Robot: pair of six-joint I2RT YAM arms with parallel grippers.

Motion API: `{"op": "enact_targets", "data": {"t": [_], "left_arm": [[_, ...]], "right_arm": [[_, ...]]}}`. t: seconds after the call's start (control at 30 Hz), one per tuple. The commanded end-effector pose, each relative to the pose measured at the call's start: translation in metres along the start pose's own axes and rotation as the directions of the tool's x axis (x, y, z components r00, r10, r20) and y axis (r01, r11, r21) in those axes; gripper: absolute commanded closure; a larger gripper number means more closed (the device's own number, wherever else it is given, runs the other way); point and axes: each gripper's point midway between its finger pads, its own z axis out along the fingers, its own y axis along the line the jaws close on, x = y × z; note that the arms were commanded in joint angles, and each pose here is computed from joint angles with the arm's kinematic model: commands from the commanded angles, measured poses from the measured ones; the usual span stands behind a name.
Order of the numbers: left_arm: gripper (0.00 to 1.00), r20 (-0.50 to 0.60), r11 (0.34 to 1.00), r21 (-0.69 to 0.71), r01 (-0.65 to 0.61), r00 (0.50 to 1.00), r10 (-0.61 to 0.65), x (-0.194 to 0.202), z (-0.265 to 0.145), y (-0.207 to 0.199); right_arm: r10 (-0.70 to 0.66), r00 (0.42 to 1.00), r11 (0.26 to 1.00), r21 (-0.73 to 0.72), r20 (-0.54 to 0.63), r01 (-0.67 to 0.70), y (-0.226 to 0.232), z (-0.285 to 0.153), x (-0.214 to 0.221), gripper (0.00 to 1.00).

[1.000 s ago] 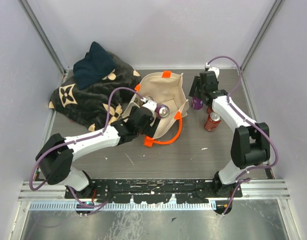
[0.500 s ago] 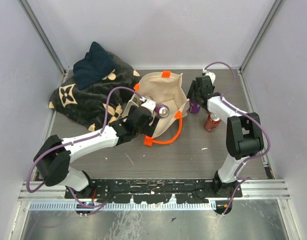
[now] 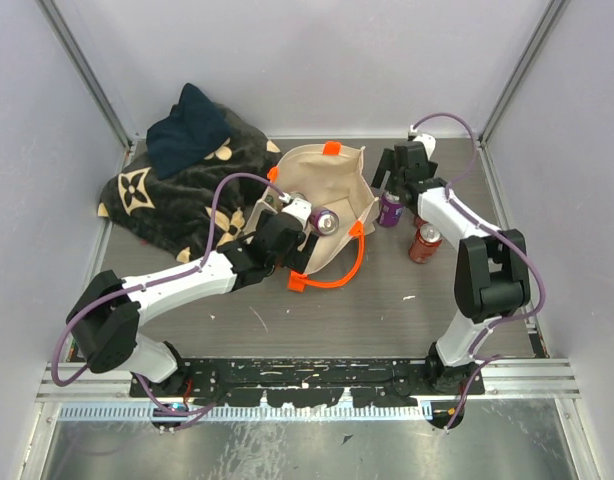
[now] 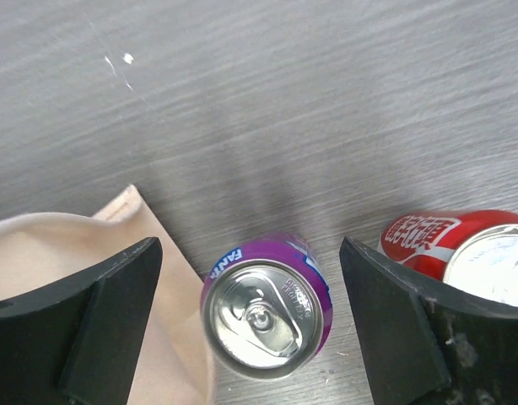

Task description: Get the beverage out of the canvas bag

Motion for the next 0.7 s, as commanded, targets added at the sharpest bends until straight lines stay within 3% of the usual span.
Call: {"op": "enact_targets", "data": {"t": [0.0, 0.17, 0.37, 0.53, 0.67], "left_arm": [[0.02, 0.020, 1.000, -0.026, -0.017, 1.000, 0.017, -0.013, -0.003, 0.006], [0.02, 0.022, 1.000, -0.026, -0.017, 1.000, 0.017, -0.014, -0.003, 0.006], [0.02, 0.022, 0.999, -0.030, -0.011, 1.000, 0.012, -0.015, -0.005, 0.007], [0.02, 0.019, 0.999, -0.034, -0.004, 1.000, 0.005, -0.015, -0.007, 0.008], [0.02, 0.025, 1.000, -0.029, 0.006, 1.000, -0.005, -0.016, -0.008, 0.008]], "right_arm": [[0.058, 0.973, 0.997, -0.062, 0.223, -0.045, 0.015, -0.058, -0.092, 0.08], [0.058, 0.935, 0.992, -0.129, 0.350, -0.013, 0.032, -0.121, -0.136, 0.10], [-0.045, 0.898, 0.946, -0.269, 0.437, 0.178, 0.091, -0.199, -0.141, 0.18], [-0.147, 0.921, 0.862, -0.410, 0.360, 0.298, 0.138, -0.211, -0.106, 0.25], [-0.233, 0.937, 0.828, -0.451, 0.262, 0.332, 0.154, -0.189, -0.068, 0.30]]}}
